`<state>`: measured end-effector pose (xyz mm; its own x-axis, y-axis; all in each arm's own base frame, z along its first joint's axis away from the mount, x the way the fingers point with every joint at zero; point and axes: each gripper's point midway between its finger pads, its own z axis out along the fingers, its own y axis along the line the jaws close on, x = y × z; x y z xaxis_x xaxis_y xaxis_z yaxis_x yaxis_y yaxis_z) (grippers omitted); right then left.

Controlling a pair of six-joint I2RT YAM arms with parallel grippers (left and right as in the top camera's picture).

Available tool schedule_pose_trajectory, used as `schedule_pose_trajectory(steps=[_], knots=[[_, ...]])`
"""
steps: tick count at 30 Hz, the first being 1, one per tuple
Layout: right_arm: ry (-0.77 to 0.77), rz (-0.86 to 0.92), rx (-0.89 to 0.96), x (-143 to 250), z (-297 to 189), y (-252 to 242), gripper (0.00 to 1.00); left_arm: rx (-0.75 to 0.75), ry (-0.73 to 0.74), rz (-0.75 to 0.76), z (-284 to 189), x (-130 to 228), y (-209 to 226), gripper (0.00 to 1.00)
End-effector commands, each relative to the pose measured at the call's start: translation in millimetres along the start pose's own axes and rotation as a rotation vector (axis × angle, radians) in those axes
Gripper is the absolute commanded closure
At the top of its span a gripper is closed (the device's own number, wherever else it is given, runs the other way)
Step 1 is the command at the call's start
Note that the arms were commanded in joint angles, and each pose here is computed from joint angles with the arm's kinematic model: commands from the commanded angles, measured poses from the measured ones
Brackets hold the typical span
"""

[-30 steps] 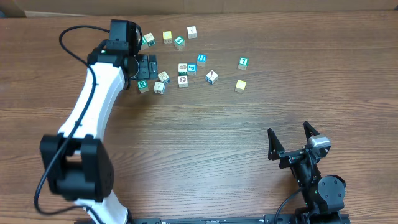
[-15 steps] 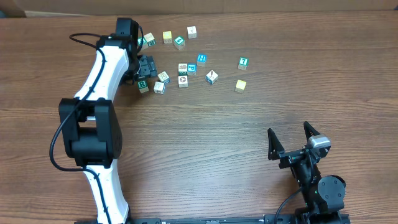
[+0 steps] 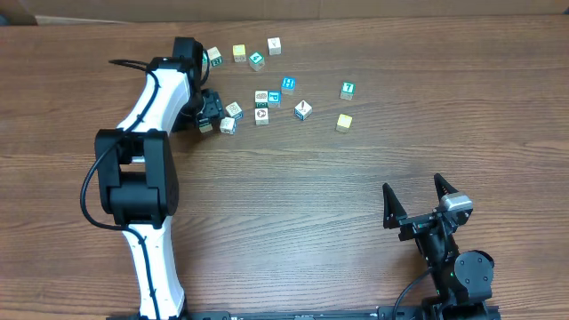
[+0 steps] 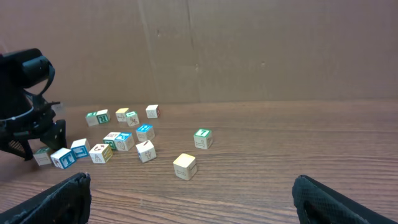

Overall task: Form a horizontal line
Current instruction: 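Lower the left gripper onto the green R block and close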

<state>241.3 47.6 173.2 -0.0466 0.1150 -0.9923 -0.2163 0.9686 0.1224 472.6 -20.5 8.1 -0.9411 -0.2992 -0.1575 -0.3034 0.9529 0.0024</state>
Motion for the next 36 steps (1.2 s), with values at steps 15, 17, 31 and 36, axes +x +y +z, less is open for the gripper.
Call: schedule_pose_trajectory(steps=[15,17,31,36], knots=[[-0.001,-0.006,0.011,2.4,0.4,-2.4,0.00,0.020,-0.029,-0.013,-3.1,-9.8,-6.5,0.57],[-0.001,-0.006,0.011,2.5,0.4,-2.4,0.00,0.021,-0.029,-0.013,-3.1,-10.0,-6.5,0.59],[-0.001,-0.006,0.011,2.4,0.4,-2.4,0.00,0.016,-0.018,-0.012,-3.1,-7.2,-5.4,0.72],[-0.001,-0.006,0.011,2.5,0.4,-2.4,0.00,0.015,-0.014,-0.012,-3.1,-6.3,-5.1,0.76]])
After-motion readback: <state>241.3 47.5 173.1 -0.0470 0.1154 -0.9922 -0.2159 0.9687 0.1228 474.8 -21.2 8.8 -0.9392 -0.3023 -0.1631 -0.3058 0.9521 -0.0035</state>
